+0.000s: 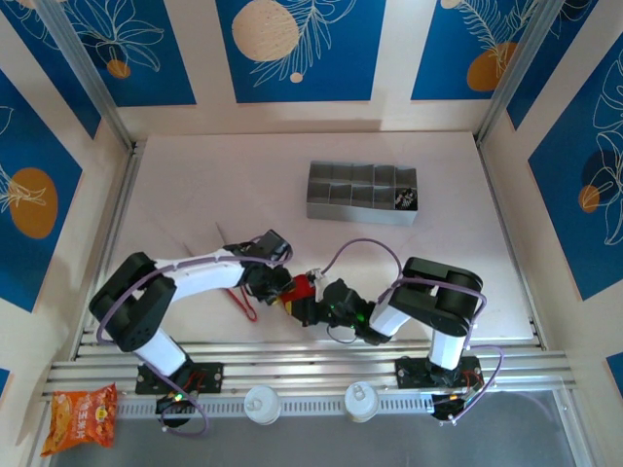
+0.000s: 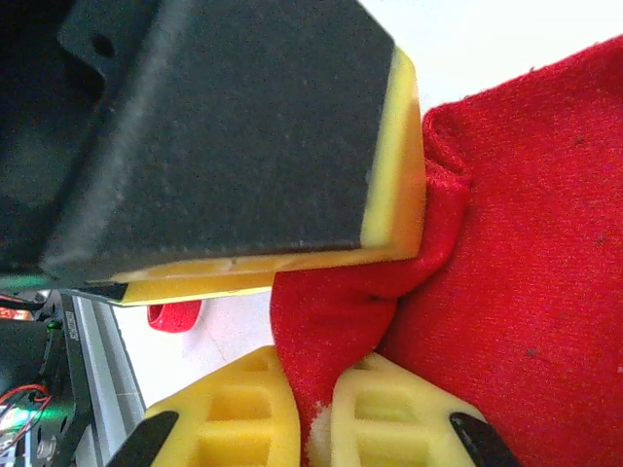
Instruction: Roll the socks
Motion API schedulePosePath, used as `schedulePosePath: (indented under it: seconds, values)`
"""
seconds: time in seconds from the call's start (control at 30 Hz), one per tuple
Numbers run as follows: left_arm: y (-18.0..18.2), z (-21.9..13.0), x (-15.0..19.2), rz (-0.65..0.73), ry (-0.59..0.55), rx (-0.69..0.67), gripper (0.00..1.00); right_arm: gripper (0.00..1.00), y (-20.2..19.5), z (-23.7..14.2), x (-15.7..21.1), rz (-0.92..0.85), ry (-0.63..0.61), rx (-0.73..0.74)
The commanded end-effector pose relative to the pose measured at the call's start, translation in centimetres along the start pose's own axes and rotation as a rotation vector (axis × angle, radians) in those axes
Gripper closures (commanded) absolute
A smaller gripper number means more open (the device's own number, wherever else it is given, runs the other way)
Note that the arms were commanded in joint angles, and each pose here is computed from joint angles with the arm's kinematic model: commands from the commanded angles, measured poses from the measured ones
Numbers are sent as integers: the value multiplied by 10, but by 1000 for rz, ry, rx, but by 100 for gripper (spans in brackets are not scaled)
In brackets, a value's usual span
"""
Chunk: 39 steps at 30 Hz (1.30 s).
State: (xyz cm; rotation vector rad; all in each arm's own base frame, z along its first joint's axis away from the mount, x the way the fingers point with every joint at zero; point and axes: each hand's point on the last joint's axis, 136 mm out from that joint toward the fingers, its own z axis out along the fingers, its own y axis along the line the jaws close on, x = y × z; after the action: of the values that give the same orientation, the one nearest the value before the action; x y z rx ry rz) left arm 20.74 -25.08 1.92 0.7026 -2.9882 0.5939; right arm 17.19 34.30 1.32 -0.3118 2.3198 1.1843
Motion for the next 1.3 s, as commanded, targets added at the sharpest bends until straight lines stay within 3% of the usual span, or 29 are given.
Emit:
schedulePosePath:
  seconds: [0.0,0.2,0.23,0.4,0.5,0.67,0.8,0.93,1.07,1.27]
  values:
    - [56,22,31,36,133,-250,70,100,-154,-66,126,56,471,593]
    - [76,29,28,1,152,-390,100,100,-141,-57,111,-44,483,572]
    - [77,28,25,-11,145,-412,100,98,-135,-55,104,-98,474,573]
    - [83,22,6,-149,86,-429,100,68,-100,-50,46,-265,300,521]
    - [71,23,1,-156,84,-415,100,60,-82,-64,16,-290,181,502]
    - [65,18,4,-143,101,-527,100,57,-52,-91,2,-420,66,486]
    - [70,12,2,-218,76,-629,100,55,-42,-100,6,-524,49,461]
    - [63,5,-5,-297,31,-675,100,54,-32,-93,4,-618,66,429]
    - [45,4,-10,-264,16,-665,100,54,-10,-78,-6,-700,57,381]
    - [50,2,-8,-226,54,-784,100,53,15,-55,-27,-753,-3,365]
